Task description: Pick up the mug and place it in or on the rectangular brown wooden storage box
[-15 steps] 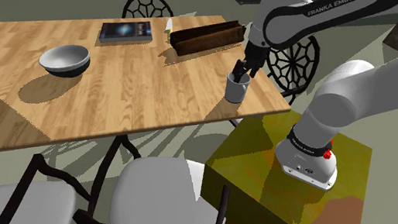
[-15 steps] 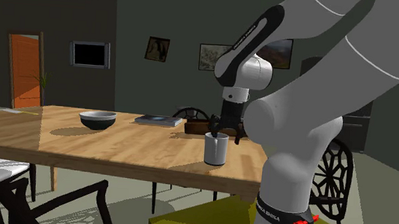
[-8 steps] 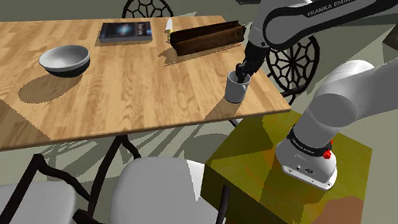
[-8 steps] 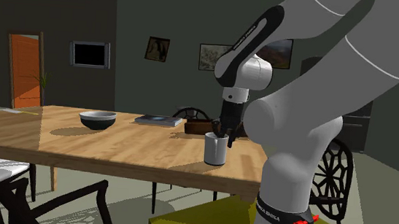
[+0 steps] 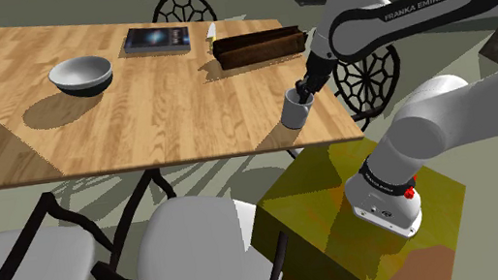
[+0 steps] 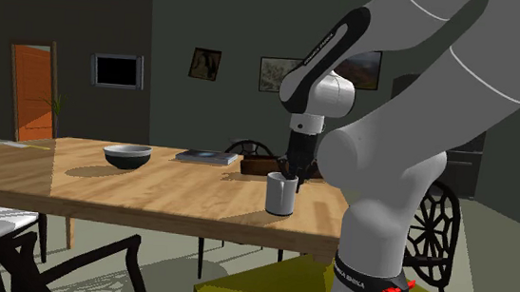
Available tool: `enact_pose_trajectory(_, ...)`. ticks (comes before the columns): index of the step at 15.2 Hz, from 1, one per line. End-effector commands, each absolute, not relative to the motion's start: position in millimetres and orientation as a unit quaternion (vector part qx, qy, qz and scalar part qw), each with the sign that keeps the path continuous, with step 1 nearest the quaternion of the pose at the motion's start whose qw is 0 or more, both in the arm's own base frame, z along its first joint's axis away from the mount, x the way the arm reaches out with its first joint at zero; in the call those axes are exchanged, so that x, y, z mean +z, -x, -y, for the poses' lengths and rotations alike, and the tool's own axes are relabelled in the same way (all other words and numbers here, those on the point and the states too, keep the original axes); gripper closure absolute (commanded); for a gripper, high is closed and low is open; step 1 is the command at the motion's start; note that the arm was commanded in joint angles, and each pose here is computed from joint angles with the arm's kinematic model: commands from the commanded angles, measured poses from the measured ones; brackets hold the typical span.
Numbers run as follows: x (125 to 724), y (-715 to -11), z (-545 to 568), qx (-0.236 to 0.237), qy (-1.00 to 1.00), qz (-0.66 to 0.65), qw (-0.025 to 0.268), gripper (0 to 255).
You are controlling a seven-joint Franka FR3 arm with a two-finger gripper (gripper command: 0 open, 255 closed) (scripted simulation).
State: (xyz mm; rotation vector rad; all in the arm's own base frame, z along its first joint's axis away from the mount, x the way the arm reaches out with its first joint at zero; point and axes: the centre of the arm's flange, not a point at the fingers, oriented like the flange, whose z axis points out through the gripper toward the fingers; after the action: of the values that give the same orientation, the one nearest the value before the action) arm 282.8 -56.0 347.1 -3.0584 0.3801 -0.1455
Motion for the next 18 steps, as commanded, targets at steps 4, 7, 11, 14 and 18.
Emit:
enact_pose_trajectory(4,368.2,-282.8,56.0,-0.047,0.991,-0.123,0.028,255)
enact_pose_trajectory(7,384.0,-282.8,56.0,-0.047,0.991,-0.123,0.028,255)
enact_pose_trajectory(11,405.2,-282.8,56.0,-0.047,0.991,-0.123,0.028,255)
enact_pose_trajectory(14,421.0,-282.8,56.0,-0.047,0.991,-0.123,0.028,255)
enact_pose_trajectory(18,442.1,-282.8,56.0,-0.047,0.991,-0.123,0.028,255)
